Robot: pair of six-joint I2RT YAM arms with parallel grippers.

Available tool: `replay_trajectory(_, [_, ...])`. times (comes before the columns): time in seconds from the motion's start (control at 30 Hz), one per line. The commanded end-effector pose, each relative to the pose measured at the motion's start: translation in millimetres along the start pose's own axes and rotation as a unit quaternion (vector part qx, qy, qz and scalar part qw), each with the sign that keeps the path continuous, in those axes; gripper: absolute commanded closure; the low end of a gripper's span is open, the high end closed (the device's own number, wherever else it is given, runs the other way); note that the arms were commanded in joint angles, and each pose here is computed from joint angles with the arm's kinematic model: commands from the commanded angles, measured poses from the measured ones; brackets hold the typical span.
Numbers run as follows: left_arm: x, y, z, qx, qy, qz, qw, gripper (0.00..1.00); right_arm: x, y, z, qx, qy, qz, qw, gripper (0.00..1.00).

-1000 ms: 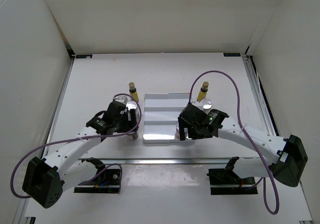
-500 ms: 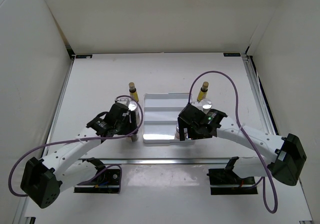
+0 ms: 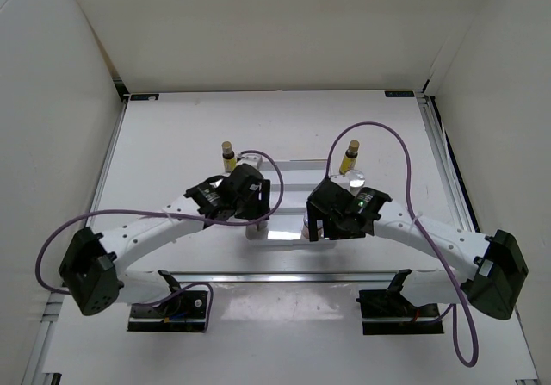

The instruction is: Organize the condiment bottles

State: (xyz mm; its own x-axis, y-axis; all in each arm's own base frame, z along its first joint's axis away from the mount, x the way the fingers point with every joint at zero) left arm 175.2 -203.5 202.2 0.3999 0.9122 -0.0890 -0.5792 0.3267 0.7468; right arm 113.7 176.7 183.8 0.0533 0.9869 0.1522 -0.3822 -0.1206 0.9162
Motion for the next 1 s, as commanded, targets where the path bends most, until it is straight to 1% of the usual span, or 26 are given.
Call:
replay_trajectory(0.0, [-11, -5, 22, -0.047, 0.02, -0.003, 0.999, 0.8, -4, 3, -1, -0.011, -0.012, -0.004, 1.0, 0.01])
replay_trajectory(0.03, [-14, -13, 16, -0.035, 0.019, -0.001, 0.999, 0.8, -4, 3, -1, -0.011, -0.013, -0.004, 1.0, 0.01])
replay_trajectory(0.1, [-14, -19, 12, -0.034, 0.023, -0.001, 0.999, 0.8, -8, 3, -4, -0.008, -0.011, -0.009, 1.0, 0.01])
replay_trajectory(0.2, [-15, -30, 0, -0.02, 0.021, 0.002, 1.0, 0.72, -11, 3, -6, -0.006, -0.016, -0.012, 1.0, 0.01])
replay_trajectory(0.23, [-17, -31, 2, -0.028, 0.03, -0.002, 0.999, 0.69, -11, 6, -6, -0.009, -0.022, -0.007, 1.0, 0.01])
replay_trajectory(0.37, [-16, -34, -6, -0.02, 0.038, -0.004, 0.999, 0.33, -15, 5, -7, -0.013, -0.022, -0.009, 1.0, 0.01])
replay_trajectory(0.4, [-18, -34, -7, -0.019, 0.034, -0.007, 0.999, 0.2, -16, 5, -8, -0.011, -0.026, -0.014, 1.0, 0.01])
replay_trajectory(0.43, [-18, -31, -5, -0.023, 0.036, -0.009, 0.999, 0.13, -19, 5, -9, -0.013, -0.024, -0.023, 0.999, 0.01])
replay_trajectory(0.47, [-20, -26, 2, -0.036, 0.034, -0.015, 0.999, 0.03, -18, 8, -6, -0.019, -0.024, -0.024, 0.999, 0.01])
replay_trajectory(0.5, [-20, -22, 5, -0.037, 0.035, -0.016, 0.999, 0.0, -22, 11, -6, -0.021, -0.027, -0.039, 0.999, 0.01])
replay_trajectory(0.57, [-22, -4, 23, -0.064, 0.024, -0.027, 0.997, 0.0, -24, 18, 3, -0.044, -0.036, -0.053, 0.997, 0.01])
replay_trajectory(0.6, [-20, 3, 27, -0.064, 0.017, -0.021, 0.998, 0.0, -21, 27, 9, -0.056, -0.034, -0.049, 0.997, 0.01])
replay_trajectory(0.63, [-22, 15, 41, -0.082, 0.008, -0.028, 0.996, 0.0, -20, 32, 14, -0.064, -0.026, -0.047, 0.996, 0.01])
replay_trajectory(0.73, [-17, 44, 61, -0.113, -0.013, -0.018, 0.993, 0.0, -19, 44, 39, -0.1, -0.042, -0.059, 0.992, 0.01])
replay_trajectory(0.77, [-15, 52, 64, -0.124, -0.019, -0.015, 0.992, 0.0, -20, 44, 45, -0.101, -0.034, -0.065, 0.992, 0.01])
replay_trajectory(0.8, [-12, 58, 67, -0.13, -0.024, -0.008, 0.991, 0.0, -21, 43, 52, -0.101, -0.034, -0.073, 0.992, 0.01])
replay_trajectory(0.83, [-5, 64, 67, -0.135, -0.035, 0.014, 0.99, 0.0, -23, 42, 64, -0.101, -0.048, -0.074, 0.991, 0.01])
replay_trajectory(0.87, [0, 75, 68, -0.149, -0.035, 0.024, 0.988, 0.0, -25, 42, 70, -0.097, -0.035, -0.075, 0.992, 0.01])
replay_trajectory(0.9, [7, 78, 67, -0.161, -0.034, 0.048, 0.985, 0.0, -30, 41, 81, -0.102, -0.051, -0.07, 0.991, 0.01])
replay_trajectory(0.97, [20, 79, 52, -0.152, -0.043, 0.071, 0.985, 0.0, -30, 38, 93, -0.089, -0.053, -0.059, 0.993, 0.01])
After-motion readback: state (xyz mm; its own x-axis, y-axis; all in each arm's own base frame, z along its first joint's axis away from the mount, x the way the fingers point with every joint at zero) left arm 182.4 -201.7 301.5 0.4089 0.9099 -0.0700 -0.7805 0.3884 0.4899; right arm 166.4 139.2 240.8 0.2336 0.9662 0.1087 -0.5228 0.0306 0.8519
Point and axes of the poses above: each gripper's point midway between its finger pads, its own y axis back along the fingers, its own x axis along the line the jaws close on, z = x × y, the point moved 9 cm from there along y, back along the fingers, and after that the axes turned 13 degrees about -y, right-handed, at the moved point
